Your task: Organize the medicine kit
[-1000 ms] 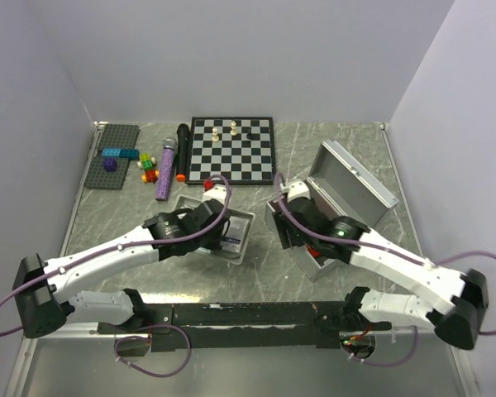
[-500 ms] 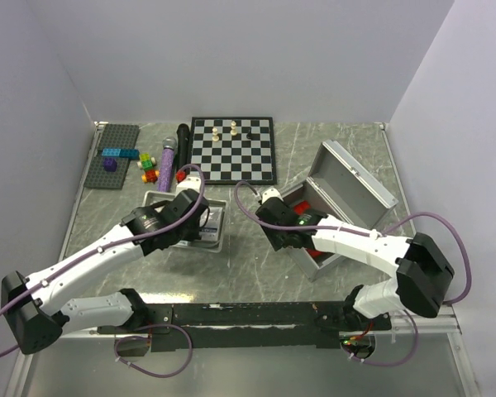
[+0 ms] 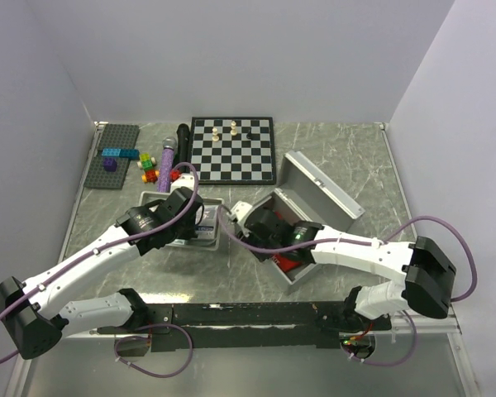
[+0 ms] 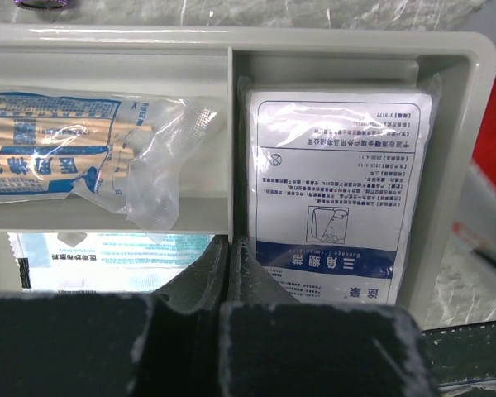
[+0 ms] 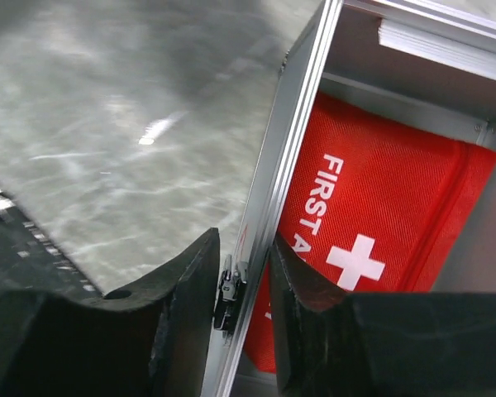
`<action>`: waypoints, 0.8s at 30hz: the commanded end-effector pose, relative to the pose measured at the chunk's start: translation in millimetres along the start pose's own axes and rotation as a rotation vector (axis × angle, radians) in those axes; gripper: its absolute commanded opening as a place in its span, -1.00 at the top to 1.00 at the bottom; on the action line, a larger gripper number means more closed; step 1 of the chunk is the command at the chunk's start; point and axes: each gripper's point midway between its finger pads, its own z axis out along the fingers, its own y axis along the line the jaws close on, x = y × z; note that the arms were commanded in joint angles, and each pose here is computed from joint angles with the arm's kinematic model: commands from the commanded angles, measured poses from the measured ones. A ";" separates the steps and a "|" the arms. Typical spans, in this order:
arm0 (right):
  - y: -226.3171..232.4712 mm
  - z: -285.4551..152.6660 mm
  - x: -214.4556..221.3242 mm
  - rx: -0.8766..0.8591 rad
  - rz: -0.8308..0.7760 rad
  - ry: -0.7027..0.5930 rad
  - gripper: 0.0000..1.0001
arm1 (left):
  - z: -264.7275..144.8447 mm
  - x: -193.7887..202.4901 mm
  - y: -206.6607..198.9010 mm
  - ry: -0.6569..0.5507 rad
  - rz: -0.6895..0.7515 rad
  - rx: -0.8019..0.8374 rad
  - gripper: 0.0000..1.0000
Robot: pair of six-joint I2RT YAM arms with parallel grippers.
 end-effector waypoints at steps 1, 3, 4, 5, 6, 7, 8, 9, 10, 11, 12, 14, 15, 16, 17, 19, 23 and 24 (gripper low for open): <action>45.6 1.4 -20.8 -0.147 -0.109 -0.063 0.26 | -3.1 -10.6 -2.6 -0.036 -0.004 0.023 0.99; 48.6 0.2 -20.5 -0.140 -0.115 -0.058 0.01 | -4.2 -13.2 -3.9 -0.040 0.000 0.027 0.99; 45.7 -2.0 -22.5 -0.120 -0.102 -0.058 -0.12 | -4.0 -13.7 -2.5 -0.040 0.003 0.017 0.99; 42.4 -6.1 -25.9 -0.101 -0.088 -0.066 -0.25 | -5.1 -15.7 -1.4 -0.045 0.007 0.009 0.98; 38.0 -12.1 -31.4 -0.080 -0.072 -0.083 -0.37 | -6.1 -17.8 0.3 -0.048 0.014 0.001 0.98; 35.5 -21.1 -38.5 -0.071 -0.051 -0.111 -0.47 | -8.1 -21.0 0.7 -0.054 0.025 -0.001 0.99; 32.0 -31.1 -46.3 -0.060 -0.032 -0.144 -0.53 | -10.8 -25.6 0.0 -0.065 0.032 0.001 0.99; 28.5 -40.7 -51.9 -0.050 -0.020 -0.167 -0.59 | -13.0 -29.7 -0.3 -0.073 0.038 0.003 0.98; 25.6 -53.6 -61.2 -0.044 -0.003 -0.204 -0.67 | -15.3 -34.2 -1.5 -0.080 0.046 0.006 0.99; 23.3 -63.5 -64.6 -0.041 0.007 -0.219 -0.72 | -18.2 -39.7 -4.4 -0.089 0.054 0.018 0.99; 20.5 -76.4 -68.9 -0.039 0.018 -0.245 -0.78 | -20.9 -43.4 -8.0 -0.094 0.067 0.036 0.99; 15.3 -100.8 -73.9 -0.041 0.036 -0.301 -0.82 | -25.2 -53.4 -18.6 -0.111 0.088 0.084 0.98; 11.5 -118.4 -77.6 -0.045 0.048 -0.353 -0.83 | -27.2 -57.3 -23.9 -0.113 0.097 0.106 0.98; 9.2 -125.6 -77.4 -0.044 0.053 -0.375 -0.83 | -30.8 -63.0 -30.6 -0.119 0.100 0.137 0.98; 4.2 -143.2 -79.0 -0.042 0.068 -0.428 -0.83 | -32.1 -65.8 -38.4 -0.118 0.109 0.168 0.98; -3.3 -166.9 -80.1 -0.040 0.090 -0.503 -0.84 | -38.5 -74.2 -55.7 -0.129 0.119 0.232 0.99; -10.6 -205.1 -79.7 -0.068 0.120 -0.638 -0.88 | -44.1 -76.4 -91.6 -0.131 0.171 0.307 0.98; -14.2 -209.3 -78.8 -0.057 0.137 -0.653 -0.90 | -44.0 -73.6 -101.0 -0.121 0.190 0.317 0.99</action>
